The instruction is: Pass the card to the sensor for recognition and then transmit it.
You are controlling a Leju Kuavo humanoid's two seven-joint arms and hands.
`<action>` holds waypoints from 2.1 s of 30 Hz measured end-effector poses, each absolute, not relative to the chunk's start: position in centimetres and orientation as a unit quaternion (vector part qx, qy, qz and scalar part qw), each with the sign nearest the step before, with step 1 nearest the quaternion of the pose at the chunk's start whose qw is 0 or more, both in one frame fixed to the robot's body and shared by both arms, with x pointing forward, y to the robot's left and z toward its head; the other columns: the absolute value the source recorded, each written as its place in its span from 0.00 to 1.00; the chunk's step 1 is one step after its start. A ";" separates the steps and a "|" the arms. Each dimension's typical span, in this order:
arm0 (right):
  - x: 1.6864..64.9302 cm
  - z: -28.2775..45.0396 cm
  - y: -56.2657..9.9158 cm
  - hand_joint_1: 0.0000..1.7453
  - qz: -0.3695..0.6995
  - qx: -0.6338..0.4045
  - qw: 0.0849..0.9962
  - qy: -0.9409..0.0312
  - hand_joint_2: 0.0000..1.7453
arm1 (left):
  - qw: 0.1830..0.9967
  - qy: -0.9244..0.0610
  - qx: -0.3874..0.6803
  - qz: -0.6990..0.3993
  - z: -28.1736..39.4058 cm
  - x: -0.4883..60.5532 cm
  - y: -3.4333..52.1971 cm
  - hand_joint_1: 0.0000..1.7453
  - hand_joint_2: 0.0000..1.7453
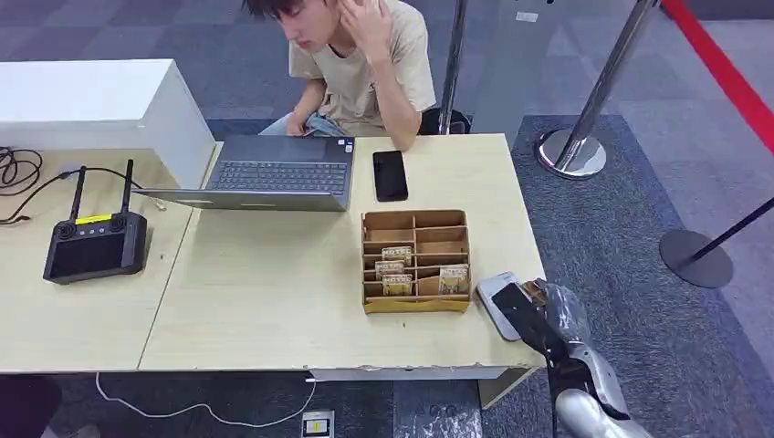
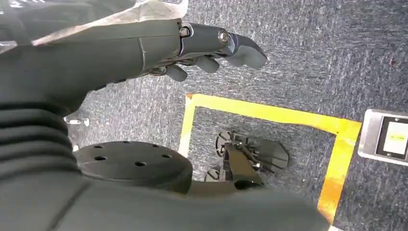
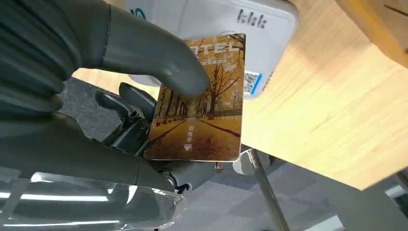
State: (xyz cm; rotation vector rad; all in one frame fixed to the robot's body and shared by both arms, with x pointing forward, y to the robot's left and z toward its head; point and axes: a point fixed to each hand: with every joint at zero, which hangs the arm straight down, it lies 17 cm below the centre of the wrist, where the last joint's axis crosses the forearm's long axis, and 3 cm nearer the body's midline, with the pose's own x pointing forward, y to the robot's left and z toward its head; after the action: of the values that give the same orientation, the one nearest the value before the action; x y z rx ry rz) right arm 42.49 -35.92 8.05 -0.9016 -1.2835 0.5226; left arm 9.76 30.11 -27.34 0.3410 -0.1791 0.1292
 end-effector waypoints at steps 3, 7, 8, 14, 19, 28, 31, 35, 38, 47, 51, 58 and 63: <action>42.4 8.2 -36.0 1.00 0.237 -0.403 0.675 -0.571 1.00 | 0.979 -0.089 0.169 0.065 -27.3 9.8 30.1 0.00 0.00; 42.4 8.2 -36.1 1.00 0.239 -0.405 0.674 -0.571 1.00 | 0.979 -0.089 0.170 0.065 -27.3 9.7 30.1 0.00 0.00; 42.4 8.2 -36.1 1.00 0.239 -0.405 0.673 -0.571 1.00 | 0.979 -0.089 0.170 0.065 -27.3 9.7 30.1 0.00 0.00; 42.5 9.0 -35.9 1.00 0.241 -0.408 0.665 -0.577 1.00 | 0.979 -0.090 0.171 0.063 -27.3 9.8 30.2 0.00 0.00; 43.2 11.5 -35.1 1.00 0.249 -0.409 0.642 -0.599 1.00 | 0.979 -0.090 0.171 0.063 -27.3 9.8 30.2 0.00 0.00; 45.6 20.7 -32.0 1.00 0.270 -0.404 0.567 -0.665 1.00 | 0.979 -0.094 0.172 0.058 -27.3 9.9 30.2 0.00 0.00; 45.7 23.6 -30.9 1.00 0.272 -0.393 0.553 -0.683 1.00 | 0.979 -0.095 0.172 0.058 -27.3 9.9 30.3 0.00 0.00; 45.9 24.4 -30.2 1.00 0.286 -0.361 0.573 -0.678 1.00 | 0.978 -0.096 0.173 0.058 -27.3 10.0 30.3 0.00 0.00; 46.0 24.2 -30.5 1.00 0.299 -0.343 0.589 -0.668 1.00 | 0.978 -0.096 0.174 0.058 -27.3 10.0 30.3 0.00 0.00; 46.6 23.3 -32.4 1.00 0.343 -0.337 0.621 -0.619 1.00 | 0.979 -0.097 0.169 0.058 -27.3 10.0 30.2 0.00 0.00; 46.7 23.1 -32.9 1.00 0.356 -0.339 0.624 -0.608 1.00 | 0.979 -0.097 0.167 0.058 -27.3 10.0 30.1 0.00 0.00; 46.7 22.9 -33.2 1.00 0.368 -0.346 0.619 -0.601 1.00 | 0.980 -0.097 0.166 0.058 -27.3 10.0 30.1 0.00 0.00; 46.8 22.4 -33.2 1.00 0.378 -0.344 0.623 -0.592 1.00 | 0.980 -0.097 0.166 0.057 -27.3 10.0 30.0 0.00 0.00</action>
State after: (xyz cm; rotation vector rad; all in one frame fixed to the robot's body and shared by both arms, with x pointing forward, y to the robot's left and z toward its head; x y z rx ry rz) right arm 46.78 -33.22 22.37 -0.7888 -1.3598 0.8671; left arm 10.00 30.04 -27.33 0.3341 -0.1957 0.1155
